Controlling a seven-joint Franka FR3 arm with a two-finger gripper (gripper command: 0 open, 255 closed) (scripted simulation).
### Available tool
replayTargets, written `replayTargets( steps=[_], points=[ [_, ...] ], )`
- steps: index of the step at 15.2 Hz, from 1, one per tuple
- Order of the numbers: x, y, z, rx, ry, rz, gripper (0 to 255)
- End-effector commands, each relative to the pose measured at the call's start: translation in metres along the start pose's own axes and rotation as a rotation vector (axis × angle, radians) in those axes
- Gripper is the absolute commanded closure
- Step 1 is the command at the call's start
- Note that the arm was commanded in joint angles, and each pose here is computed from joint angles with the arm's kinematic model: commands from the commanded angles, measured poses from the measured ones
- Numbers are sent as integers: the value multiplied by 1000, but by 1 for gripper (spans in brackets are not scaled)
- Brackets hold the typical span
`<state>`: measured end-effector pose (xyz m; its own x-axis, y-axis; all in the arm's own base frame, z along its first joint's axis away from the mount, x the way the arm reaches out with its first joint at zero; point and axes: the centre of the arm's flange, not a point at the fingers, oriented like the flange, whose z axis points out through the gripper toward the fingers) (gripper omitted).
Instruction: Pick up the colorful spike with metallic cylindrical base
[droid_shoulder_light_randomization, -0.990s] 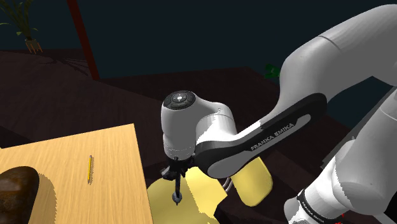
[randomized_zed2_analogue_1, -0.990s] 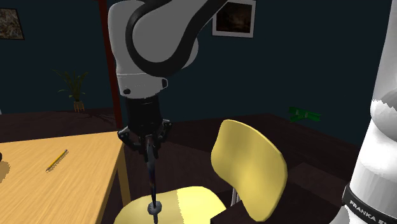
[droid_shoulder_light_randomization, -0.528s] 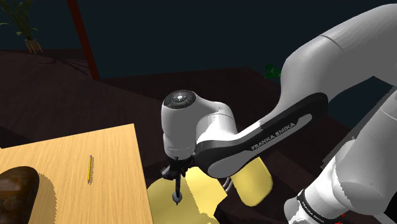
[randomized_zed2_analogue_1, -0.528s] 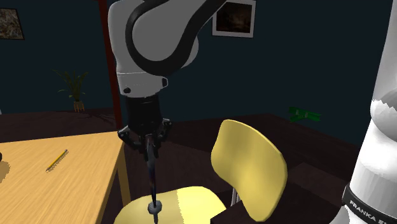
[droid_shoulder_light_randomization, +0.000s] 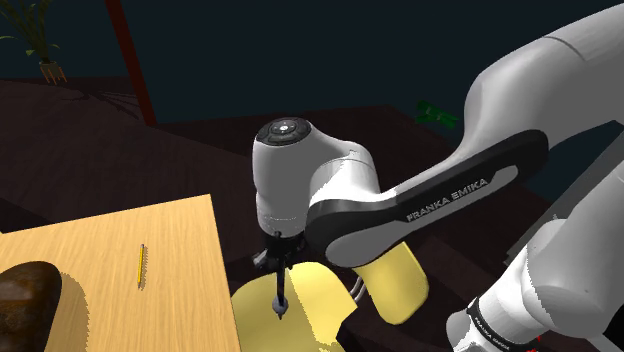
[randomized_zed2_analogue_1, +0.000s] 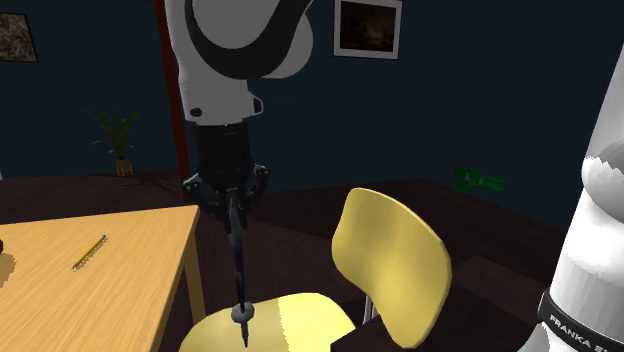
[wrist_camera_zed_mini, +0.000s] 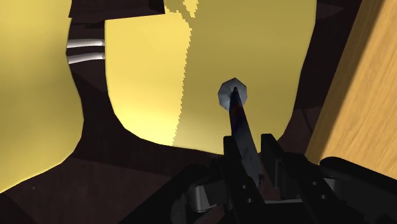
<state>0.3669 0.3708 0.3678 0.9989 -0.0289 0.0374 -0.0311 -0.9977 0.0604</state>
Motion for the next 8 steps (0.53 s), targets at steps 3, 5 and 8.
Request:
replayTargets(
  steps=[3,5,8],
  points=[
    [2,2,-22,0,0,0,255],
    [3,2,-33,0,0,0,255],
    [3,3,-39,0,0,0,255]
  ],
)
